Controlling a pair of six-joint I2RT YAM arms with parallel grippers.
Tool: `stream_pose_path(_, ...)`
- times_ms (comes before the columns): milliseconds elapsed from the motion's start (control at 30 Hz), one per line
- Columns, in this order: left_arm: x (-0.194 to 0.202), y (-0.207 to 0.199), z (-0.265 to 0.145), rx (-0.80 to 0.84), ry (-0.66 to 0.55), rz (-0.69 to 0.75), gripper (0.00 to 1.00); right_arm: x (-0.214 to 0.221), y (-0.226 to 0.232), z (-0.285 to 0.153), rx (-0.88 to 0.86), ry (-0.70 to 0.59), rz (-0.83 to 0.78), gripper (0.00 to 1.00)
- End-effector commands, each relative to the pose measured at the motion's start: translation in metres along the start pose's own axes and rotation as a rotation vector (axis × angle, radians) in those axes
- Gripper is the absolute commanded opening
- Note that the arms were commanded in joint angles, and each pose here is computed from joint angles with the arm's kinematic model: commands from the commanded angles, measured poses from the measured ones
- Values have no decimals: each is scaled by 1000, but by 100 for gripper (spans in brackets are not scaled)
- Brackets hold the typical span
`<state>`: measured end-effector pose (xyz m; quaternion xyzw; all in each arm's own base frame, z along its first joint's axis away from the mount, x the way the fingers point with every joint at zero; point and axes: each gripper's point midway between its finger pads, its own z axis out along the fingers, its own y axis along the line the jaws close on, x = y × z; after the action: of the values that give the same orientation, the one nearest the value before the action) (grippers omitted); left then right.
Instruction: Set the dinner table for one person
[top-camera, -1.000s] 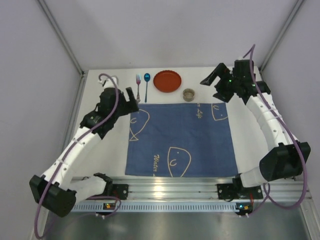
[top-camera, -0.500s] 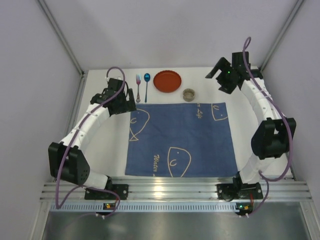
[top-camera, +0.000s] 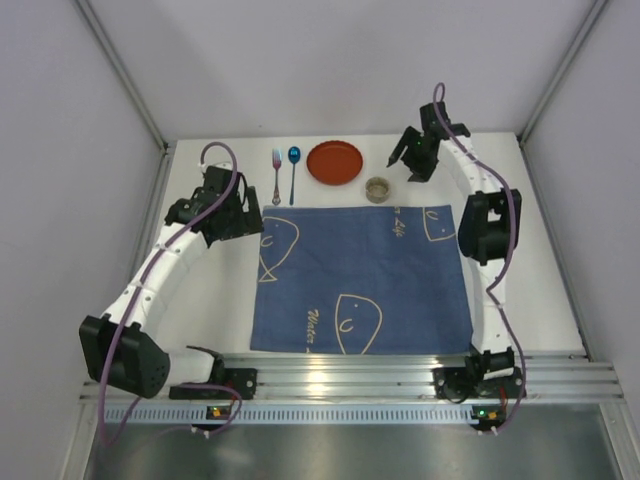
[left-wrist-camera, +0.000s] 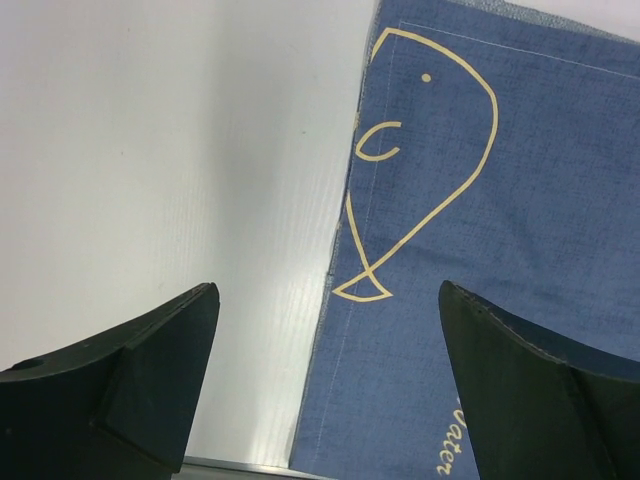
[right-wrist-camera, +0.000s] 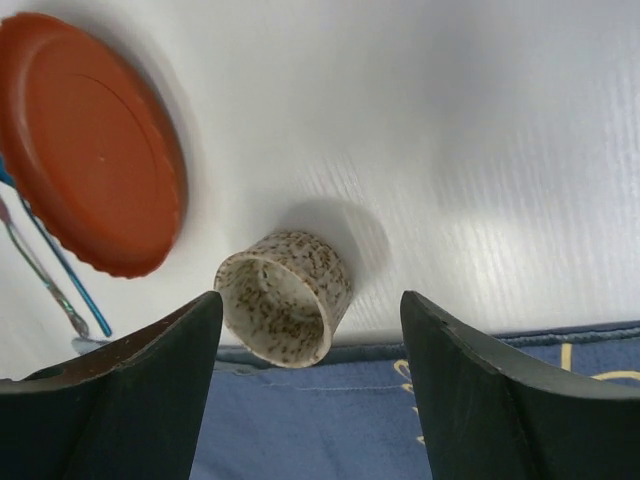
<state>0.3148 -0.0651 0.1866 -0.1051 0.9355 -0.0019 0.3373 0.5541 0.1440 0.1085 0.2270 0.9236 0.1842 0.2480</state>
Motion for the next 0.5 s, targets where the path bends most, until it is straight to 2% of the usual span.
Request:
stream_pose_path(0, 2, -1, -6, -3, 15, -67, 96, 11, 11, -3, 13, 25, -40, 72)
stream_pose_path(167, -9, 1, -7, -35, 9, -59, 95, 48, 10, 16, 55, 97, -103, 67)
stream_pose_path(267, -15, 0, -4, -53, 17, -48, 95, 65, 0, 25, 102, 126, -113, 58)
stream_pose_path(300, -14, -1, -1, -57, 29, -43, 95, 67, -5, 29, 120, 128, -110, 48)
stream_pose_path(367, -18, -5, 0, -48, 36, -35, 95, 69, -10, 34, 139, 129, -113, 36)
stream_pose_path(467, -25, -10, 0, -31, 30, -20, 95, 69, -15, 37, 164, 128, -122, 30)
